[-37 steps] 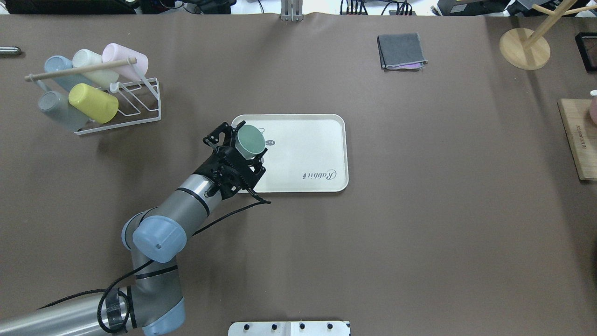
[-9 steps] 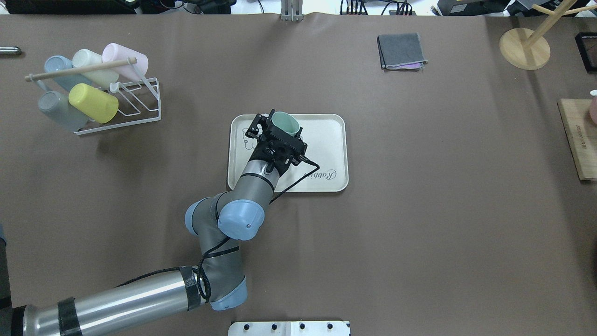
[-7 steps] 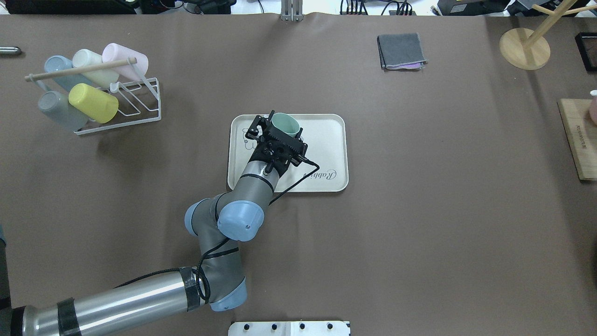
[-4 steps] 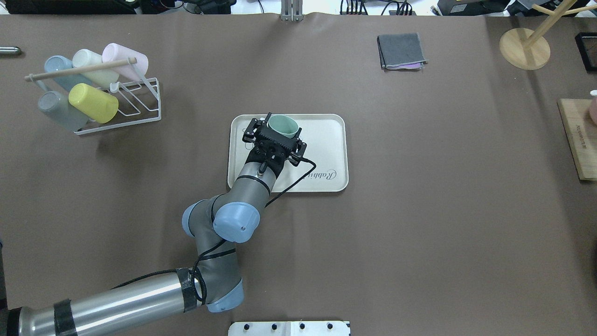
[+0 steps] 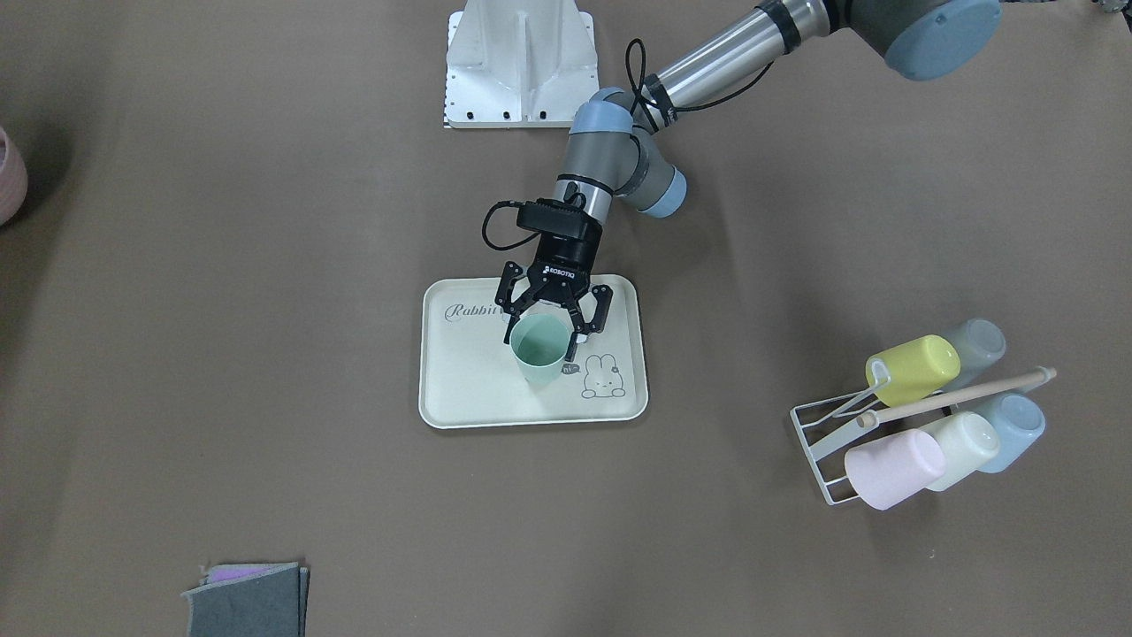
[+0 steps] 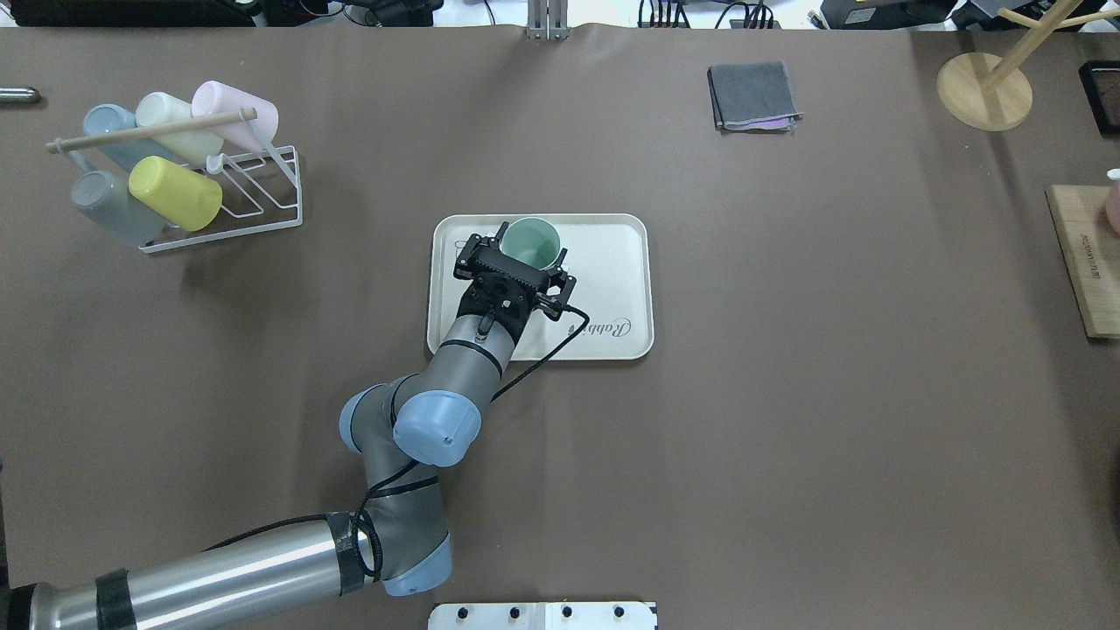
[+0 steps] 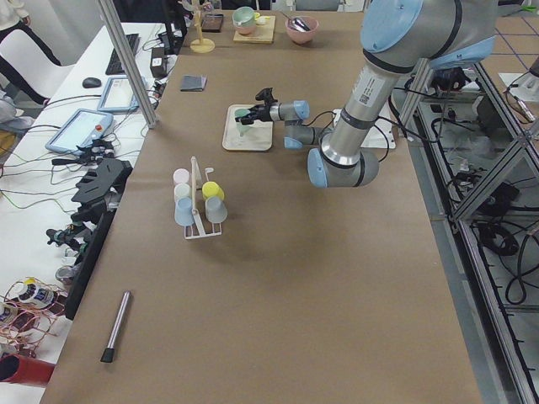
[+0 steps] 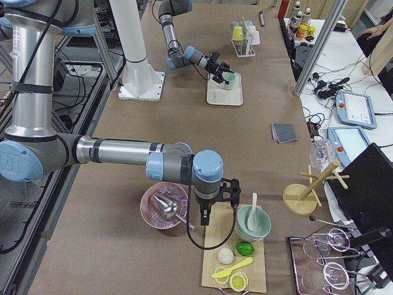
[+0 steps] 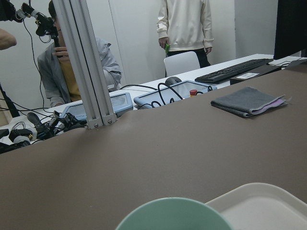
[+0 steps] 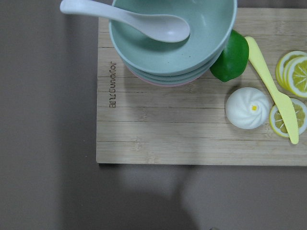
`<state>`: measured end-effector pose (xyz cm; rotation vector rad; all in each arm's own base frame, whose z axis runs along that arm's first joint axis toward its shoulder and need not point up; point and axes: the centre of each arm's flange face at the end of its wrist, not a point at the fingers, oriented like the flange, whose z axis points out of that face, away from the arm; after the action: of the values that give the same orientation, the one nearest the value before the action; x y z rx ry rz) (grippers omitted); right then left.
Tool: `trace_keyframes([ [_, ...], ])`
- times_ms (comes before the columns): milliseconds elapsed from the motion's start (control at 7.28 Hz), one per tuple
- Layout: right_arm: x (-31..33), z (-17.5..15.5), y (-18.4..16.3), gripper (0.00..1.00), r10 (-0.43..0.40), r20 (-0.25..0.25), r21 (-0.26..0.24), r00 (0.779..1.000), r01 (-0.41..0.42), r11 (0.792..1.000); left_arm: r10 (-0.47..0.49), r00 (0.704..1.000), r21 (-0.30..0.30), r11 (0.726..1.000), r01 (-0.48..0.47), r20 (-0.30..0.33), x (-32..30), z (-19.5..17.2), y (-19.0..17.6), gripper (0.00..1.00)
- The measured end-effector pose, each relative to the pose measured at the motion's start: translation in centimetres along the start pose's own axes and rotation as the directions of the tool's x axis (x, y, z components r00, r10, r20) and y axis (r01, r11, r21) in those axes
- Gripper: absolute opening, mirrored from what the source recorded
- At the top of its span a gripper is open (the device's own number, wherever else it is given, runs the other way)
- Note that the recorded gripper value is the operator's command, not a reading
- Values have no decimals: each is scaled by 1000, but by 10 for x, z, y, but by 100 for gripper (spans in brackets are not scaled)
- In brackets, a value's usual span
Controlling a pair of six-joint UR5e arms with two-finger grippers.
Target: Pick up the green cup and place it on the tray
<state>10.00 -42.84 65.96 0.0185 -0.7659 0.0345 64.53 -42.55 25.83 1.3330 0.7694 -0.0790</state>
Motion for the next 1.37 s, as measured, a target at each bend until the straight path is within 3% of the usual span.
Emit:
trace_keyframes([
  [962, 3, -4, 2, 100, 6, -1, 8, 1000, -6, 1000, -36, 999, 36, 999, 37, -31, -2, -17, -37, 97],
  [1374, 2, -4, 2, 100, 5, -2, 8, 1000, -5, 1000, -38, 997, -17, 999, 37, -72, -22, -19, -90, 97],
])
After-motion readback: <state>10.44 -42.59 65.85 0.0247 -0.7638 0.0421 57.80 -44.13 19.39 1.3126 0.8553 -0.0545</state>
